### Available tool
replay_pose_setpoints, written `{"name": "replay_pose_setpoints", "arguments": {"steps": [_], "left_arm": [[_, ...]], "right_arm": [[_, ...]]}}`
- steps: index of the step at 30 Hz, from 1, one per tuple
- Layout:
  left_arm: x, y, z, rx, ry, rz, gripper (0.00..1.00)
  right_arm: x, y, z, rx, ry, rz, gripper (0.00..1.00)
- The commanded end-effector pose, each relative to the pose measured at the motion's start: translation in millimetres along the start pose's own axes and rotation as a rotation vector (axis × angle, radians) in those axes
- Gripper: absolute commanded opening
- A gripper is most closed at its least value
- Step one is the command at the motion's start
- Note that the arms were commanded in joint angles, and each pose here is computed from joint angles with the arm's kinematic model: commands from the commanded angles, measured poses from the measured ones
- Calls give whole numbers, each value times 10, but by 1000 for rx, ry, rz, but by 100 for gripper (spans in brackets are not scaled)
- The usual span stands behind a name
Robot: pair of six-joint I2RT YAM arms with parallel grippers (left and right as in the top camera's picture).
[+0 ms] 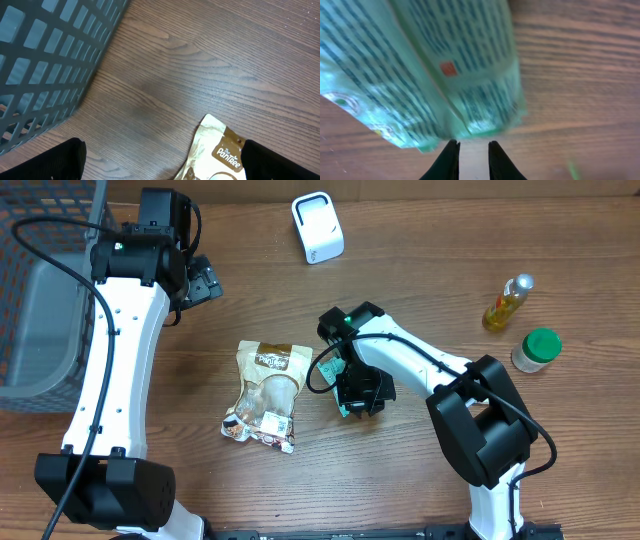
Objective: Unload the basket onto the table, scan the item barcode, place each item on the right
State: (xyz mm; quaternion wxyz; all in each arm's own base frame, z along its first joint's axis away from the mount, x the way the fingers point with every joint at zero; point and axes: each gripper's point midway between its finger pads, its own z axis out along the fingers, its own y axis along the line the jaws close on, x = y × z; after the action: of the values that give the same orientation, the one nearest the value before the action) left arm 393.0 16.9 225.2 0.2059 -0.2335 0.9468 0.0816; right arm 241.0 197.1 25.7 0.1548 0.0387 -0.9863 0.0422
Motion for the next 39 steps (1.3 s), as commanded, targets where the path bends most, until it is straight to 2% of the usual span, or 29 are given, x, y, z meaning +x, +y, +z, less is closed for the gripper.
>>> {"name": "replay_pose_setpoints", "arguments": {"steps": [1,6,9,12,18,25,28,30,39], "left_arm": [[-51,-28,-109,9,-36,21,99],[-51,-27,-108,9,-36,21,100],[-51,-28,-109,9,-36,21,100],[-51,-28,-109,9,-36,21,100],[-51,-28,-109,9,-36,21,100],[-51,-28,-109,9,-36,21,100],[-51,-28,-109,9,-36,21,99],[-51,-28,-109,9,-36,21,100],[-50,-27,-108,9,-35,21,99]], "right_arm": [[-130,56,-267,-39,-65,-24,16],[-311,183,-612,-92,-166,-85,15],[-446,130,-809,-98,-227,-64,15],[-551,-6,-871,-107,-243,-21,21],[-601,-318,-742,-142,-174,160,22],[-324,-45,-531,-308,29,354,31],[-209,37,-443,-307,92,458,33],[-141,86,-396,-289,118,530,39],[-173,160,-292,-167,5,740,46]]}}
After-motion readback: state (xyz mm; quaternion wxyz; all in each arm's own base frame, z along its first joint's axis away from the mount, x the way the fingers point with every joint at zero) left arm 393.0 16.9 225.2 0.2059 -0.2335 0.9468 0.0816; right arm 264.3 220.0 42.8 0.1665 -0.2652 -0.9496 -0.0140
